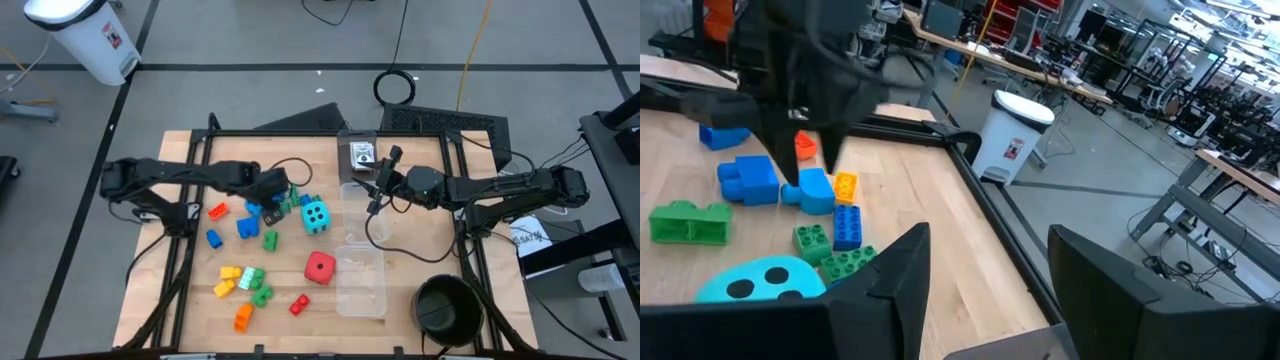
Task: Pick & Place Toys
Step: Put the blue 8 stud game piece into the middle transparent bin
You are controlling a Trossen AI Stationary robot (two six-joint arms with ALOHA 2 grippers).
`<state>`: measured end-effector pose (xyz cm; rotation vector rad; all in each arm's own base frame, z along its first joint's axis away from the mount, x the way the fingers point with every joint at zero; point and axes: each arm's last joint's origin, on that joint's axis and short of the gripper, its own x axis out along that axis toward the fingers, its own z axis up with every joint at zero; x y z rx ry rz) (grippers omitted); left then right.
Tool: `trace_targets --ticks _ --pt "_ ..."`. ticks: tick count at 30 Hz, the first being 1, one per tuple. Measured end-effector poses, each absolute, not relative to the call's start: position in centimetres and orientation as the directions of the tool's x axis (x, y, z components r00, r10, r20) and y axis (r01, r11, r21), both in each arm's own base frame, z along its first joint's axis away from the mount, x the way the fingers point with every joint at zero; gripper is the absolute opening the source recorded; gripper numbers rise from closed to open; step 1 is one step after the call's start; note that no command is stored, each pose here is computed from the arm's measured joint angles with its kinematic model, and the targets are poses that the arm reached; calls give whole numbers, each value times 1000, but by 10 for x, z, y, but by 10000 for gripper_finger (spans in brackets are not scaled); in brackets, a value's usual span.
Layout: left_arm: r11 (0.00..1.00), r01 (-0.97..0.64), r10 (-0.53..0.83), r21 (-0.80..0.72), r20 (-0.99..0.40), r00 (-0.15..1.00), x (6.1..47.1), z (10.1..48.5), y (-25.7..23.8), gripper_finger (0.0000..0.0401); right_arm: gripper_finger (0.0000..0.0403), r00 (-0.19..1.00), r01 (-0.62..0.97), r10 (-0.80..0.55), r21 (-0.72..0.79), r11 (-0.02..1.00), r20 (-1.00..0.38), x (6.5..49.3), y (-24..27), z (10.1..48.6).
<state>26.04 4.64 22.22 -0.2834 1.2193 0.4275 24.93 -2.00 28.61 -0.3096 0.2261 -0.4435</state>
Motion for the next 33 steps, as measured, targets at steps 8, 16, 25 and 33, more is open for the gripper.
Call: trace_targets --ticks 8,16,25,33 --pt "979 -147 161 143 -980 120 270 182 77 292 171 879 377 -453 -360 853 -152 249 -20 286" --pt "978 -84 187 190 -982 -40 270 145 104 269 171 872 364 -453 -372 854 -187 248 -20 282" --pt "984 -100 150 150 -989 -2 271 141 117 233 171 868 369 -453 -345 863 -205 248 -20 280" --pt "954 -185 251 234 -966 68 261 177 114 228 171 863 368 -454 -339 866 -223 248 -20 278"
